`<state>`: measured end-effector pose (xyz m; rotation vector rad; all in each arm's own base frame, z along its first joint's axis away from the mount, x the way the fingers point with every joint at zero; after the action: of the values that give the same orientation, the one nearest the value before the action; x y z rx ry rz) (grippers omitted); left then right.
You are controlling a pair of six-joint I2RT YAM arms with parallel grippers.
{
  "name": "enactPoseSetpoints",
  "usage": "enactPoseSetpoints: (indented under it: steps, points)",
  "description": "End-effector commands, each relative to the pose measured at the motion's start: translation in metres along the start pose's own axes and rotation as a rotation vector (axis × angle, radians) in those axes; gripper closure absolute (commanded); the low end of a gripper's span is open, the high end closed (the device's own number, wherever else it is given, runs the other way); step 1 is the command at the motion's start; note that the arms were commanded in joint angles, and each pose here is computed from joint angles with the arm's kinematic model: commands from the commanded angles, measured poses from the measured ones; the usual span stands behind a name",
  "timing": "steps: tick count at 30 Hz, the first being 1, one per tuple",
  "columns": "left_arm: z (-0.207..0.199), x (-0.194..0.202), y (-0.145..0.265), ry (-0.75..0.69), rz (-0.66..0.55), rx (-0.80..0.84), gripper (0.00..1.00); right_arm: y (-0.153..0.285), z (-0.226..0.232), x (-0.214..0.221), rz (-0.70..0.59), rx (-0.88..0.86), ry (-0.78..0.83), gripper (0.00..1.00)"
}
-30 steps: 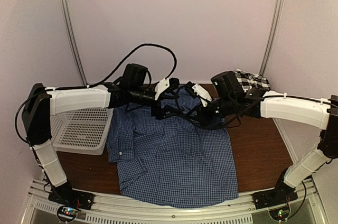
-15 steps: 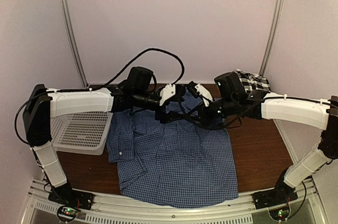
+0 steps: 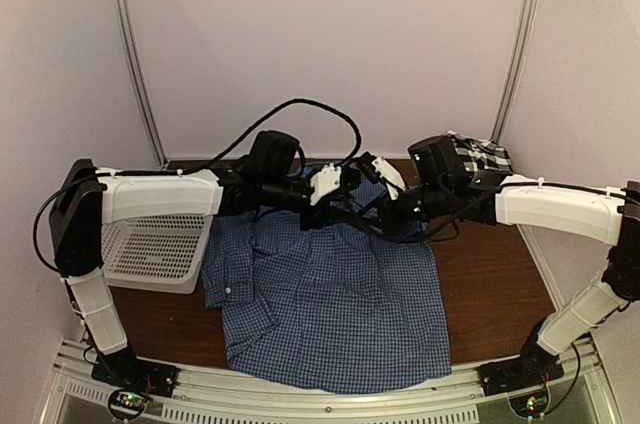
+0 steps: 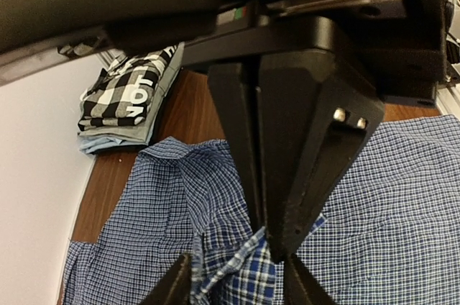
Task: Fold and stack the long sleeve shirts
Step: Pass from the right arm to the left
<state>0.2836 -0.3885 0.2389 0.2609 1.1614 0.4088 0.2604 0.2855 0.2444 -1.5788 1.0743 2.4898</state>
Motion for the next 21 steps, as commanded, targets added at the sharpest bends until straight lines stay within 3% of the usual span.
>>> enactPoseSetpoints:
  steps: [1,4,8,10,16,21]
  points:
    - [0.014,-0.013,-0.003,-0.023,-0.039,-0.07,0.67,0.006,0.0,-0.004,-0.031,0.015,-0.005,0.99]
    - [0.014,-0.014,-0.003,0.008,-0.039,-0.075,0.82,0.005,-0.003,-0.004,-0.035,0.033,-0.018,0.93]
    - [0.017,-0.012,-0.002,0.067,-0.029,-0.101,1.0,0.011,-0.009,-0.006,-0.067,0.102,-0.057,0.73]
    - [0.021,-0.012,-0.001,0.125,-0.025,-0.142,1.0,0.018,-0.016,-0.008,-0.089,0.157,-0.091,0.62]
    - [0.045,-0.014,0.016,0.363,-0.062,-0.331,1.0,0.05,-0.041,-0.007,-0.178,0.33,-0.238,0.43]
    - [0.08,-0.017,0.03,0.65,-0.065,-0.462,1.0,0.069,-0.074,0.016,-0.182,0.498,-0.4,0.33]
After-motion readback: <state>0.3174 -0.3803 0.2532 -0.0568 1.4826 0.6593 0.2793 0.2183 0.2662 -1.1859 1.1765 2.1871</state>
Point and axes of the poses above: each gripper's point midway between its finger pads, its own y axis back along the fingers, its own z axis along the line the jaws close on, x = y × z, the point moved 7 cm from there along y, back along the fingers, and after that the axes turned 2 degrees about -y, right-handed, at the moved point
